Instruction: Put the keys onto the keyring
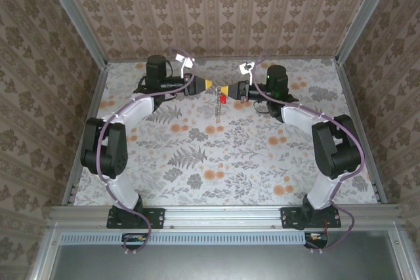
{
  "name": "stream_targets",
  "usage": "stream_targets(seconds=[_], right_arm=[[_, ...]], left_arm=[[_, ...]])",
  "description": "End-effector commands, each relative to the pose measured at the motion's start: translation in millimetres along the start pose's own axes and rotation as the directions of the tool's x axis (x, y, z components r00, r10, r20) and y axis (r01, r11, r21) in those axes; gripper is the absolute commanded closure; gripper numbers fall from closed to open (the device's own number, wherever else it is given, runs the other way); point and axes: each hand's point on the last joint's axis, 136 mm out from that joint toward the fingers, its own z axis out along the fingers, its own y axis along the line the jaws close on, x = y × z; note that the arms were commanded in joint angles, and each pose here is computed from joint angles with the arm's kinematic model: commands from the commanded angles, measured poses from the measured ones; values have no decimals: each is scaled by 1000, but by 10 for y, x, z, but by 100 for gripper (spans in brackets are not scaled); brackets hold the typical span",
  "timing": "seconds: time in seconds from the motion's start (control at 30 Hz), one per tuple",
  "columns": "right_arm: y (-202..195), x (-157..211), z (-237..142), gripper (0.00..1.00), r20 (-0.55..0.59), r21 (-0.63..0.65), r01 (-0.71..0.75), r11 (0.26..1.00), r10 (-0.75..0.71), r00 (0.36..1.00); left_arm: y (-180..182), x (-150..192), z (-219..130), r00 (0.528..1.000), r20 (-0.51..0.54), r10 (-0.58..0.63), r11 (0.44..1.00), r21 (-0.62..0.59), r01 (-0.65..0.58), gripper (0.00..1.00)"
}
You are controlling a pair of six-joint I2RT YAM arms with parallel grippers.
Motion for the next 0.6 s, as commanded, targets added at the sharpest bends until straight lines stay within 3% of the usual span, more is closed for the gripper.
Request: stream_targets(seconds=[0.0, 0.57], right_arm=[[11, 85, 24, 100, -77, -50, 3, 999, -7, 997], [-38, 102, 32, 100, -84, -52, -9, 999, 5, 996]], left_arm=[[-80, 87, 10, 998, -56, 8, 997, 80, -3, 61], [-76, 212, 170, 994, -113, 4, 994, 110, 8, 62]])
